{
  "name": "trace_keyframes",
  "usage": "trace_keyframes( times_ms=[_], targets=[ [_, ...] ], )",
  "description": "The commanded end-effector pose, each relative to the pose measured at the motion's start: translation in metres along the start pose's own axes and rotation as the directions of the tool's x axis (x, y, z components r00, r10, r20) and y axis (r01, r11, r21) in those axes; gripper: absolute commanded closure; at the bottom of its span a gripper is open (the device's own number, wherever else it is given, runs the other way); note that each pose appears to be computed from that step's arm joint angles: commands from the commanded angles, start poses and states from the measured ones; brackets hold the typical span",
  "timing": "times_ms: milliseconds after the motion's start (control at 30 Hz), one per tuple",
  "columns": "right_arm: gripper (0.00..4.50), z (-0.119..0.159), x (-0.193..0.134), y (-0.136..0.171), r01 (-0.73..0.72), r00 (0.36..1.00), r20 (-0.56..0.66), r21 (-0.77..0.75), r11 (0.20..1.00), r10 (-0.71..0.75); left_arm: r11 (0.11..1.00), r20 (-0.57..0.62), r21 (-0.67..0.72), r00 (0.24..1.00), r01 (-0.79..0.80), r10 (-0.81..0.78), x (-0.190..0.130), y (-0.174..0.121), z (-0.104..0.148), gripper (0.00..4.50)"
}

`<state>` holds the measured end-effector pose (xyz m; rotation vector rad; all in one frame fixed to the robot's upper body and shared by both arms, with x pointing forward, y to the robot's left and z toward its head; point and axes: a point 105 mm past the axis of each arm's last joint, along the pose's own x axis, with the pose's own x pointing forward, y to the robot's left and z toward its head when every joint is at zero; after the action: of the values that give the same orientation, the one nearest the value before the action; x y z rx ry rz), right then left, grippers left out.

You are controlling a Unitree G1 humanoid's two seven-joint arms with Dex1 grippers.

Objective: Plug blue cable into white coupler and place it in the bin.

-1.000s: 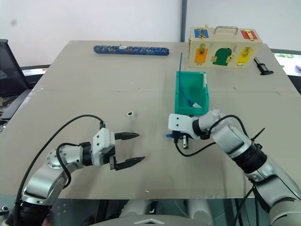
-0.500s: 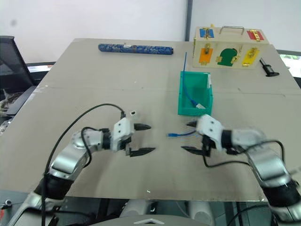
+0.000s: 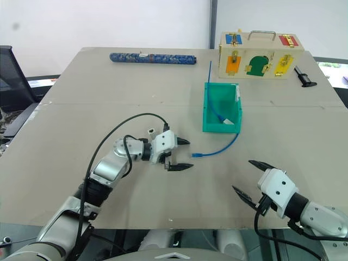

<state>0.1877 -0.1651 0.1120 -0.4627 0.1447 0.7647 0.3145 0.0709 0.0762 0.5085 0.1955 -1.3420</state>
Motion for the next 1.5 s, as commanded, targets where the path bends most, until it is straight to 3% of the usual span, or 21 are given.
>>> trace_keyframes(
  times_ms=[33,100,267,300,433,567,700,767,833,1133,1467,1500],
  targets=[
    [0.22,0.01,-0.004,0.001,0.054,0.998,0.021,-0.02,0.998,-0.054,0.998,-0.031,0.033,0.998,0.06,-0.059,0.007,-0.004,-0.003,1.13],
    [0.22,0.009,-0.005,0.003,0.064,0.998,0.015,-0.01,0.998,-0.064,0.996,-0.038,0.04,0.996,0.084,-0.082,0.008,-0.006,-0.005,2.17],
    [0.22,0.004,-0.005,0.009,0.081,0.997,0.007,0.036,0.996,-0.081,0.988,-0.021,0.05,0.989,0.144,-0.143,0.005,-0.012,-0.005,4.2],
    [0.22,0.004,-0.004,0.009,0.09,0.996,0.016,0.07,0.993,-0.091,0.985,-0.001,0.062,0.987,0.16,-0.161,0.003,-0.015,-0.002,4.41],
    [0.22,0.006,0.005,0.011,0.098,0.992,0.056,0.238,0.966,-0.114,0.968,0.141,0.157,0.966,0.194,-0.217,-0.007,-0.021,0.026,4.41],
    [0.22,0.007,0.017,0.012,0.102,0.985,0.073,0.465,0.879,-0.154,0.953,0.319,0.294,0.933,0.066,-0.163,-0.014,-0.011,0.071,4.41],
    [0.22,0.021,0.026,0.01,0.06,0.973,0.14,0.619,0.783,-0.185,0.927,0.403,0.371,0.91,-0.062,-0.1,-0.018,-0.001,0.092,4.41],
    [0.77,0.034,0.031,0.008,0.015,0.96,0.197,0.676,0.737,-0.2,0.913,0.434,0.392,0.898,-0.112,-0.075,-0.02,0.001,0.097,4.5],
    [1.3,0.047,0.037,0.007,-0.029,0.946,0.249,0.704,0.71,-0.209,0.9,0.447,0.413,0.892,-0.143,-0.063,-0.019,0.002,0.1,4.5],
    [1.3,0.092,0.062,-0.006,-0.197,0.885,0.407,0.765,0.613,-0.224,0.847,0.483,0.482,0.874,-0.227,-0.041,-0.018,0.006,0.111,4.5],
    [1.3,0.101,0.073,-0.012,-0.236,0.882,0.427,0.766,0.597,-0.199,0.829,0.506,0.504,0.861,-0.243,-0.056,-0.016,-0.004,0.118,4.5],
    [1.58,0.102,0.073,-0.013,-0.24,0.881,0.43,0.766,0.596,-0.198,0.829,0.507,0.505,0.86,-0.242,-0.058,-0.016,-0.006,0.118,4.5]
  ],
)
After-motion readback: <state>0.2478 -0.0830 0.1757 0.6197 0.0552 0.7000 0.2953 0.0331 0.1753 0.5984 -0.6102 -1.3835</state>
